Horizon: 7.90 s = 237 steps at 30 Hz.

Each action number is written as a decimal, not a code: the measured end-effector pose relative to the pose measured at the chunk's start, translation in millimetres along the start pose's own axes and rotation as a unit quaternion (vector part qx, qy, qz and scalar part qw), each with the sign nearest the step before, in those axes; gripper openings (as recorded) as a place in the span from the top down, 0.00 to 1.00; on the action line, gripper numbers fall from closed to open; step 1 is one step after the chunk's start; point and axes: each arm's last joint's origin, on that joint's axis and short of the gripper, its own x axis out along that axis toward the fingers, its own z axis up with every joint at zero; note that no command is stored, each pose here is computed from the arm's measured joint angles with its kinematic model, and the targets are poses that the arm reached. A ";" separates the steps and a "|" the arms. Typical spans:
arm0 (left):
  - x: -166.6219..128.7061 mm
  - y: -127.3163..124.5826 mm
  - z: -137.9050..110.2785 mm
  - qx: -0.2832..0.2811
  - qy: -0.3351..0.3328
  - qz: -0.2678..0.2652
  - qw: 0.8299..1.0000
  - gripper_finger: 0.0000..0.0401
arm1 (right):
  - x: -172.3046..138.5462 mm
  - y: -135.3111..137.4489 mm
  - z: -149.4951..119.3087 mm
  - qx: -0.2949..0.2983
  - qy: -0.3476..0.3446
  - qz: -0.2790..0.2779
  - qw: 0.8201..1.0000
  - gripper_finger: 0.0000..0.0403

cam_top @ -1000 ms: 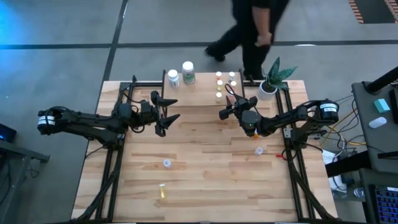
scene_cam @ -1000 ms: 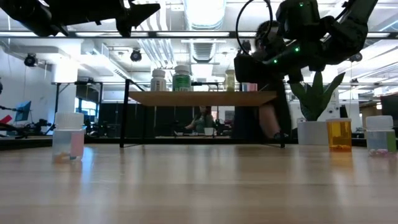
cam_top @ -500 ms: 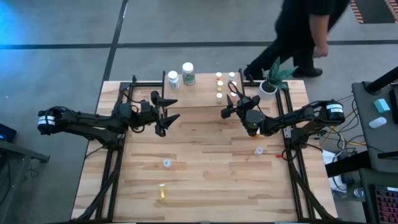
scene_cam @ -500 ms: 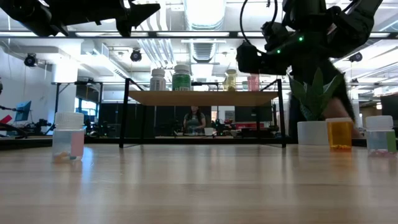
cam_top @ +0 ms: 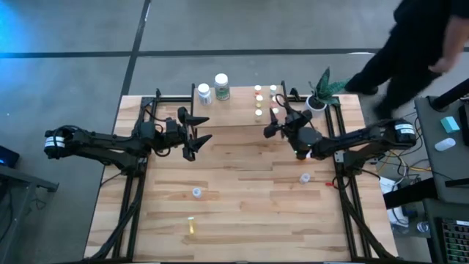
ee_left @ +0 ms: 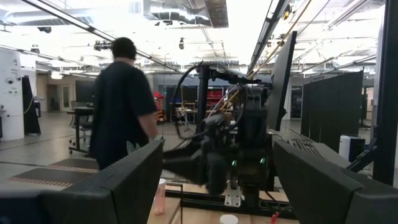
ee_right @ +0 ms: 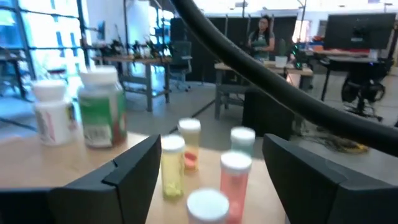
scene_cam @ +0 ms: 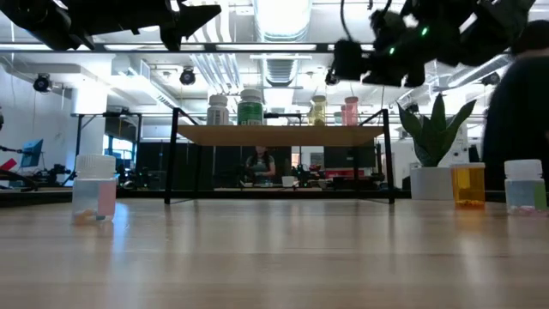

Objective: Pick and place medicine bottles onto shelf by color
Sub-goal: Put the right transparent pill bottle on the shelf, then put the transparent pill bottle on the shelf

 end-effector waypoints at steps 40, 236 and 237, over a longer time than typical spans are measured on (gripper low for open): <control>-7.8 0.5 -0.7 -0.011 0.048 0.000 0.999 0.28 | -134.3 -58.1 16.3 -0.111 0.550 0.192 0.805 0.32; -33.7 5.3 -10.3 -0.039 0.193 0.053 0.979 0.28 | 178.5 68.2 152.4 -0.170 0.356 0.461 0.794 0.56; -33.6 5.3 -10.3 -0.039 0.193 0.053 0.979 0.28 | 174.8 68.4 155.8 -0.165 0.355 0.469 0.792 0.56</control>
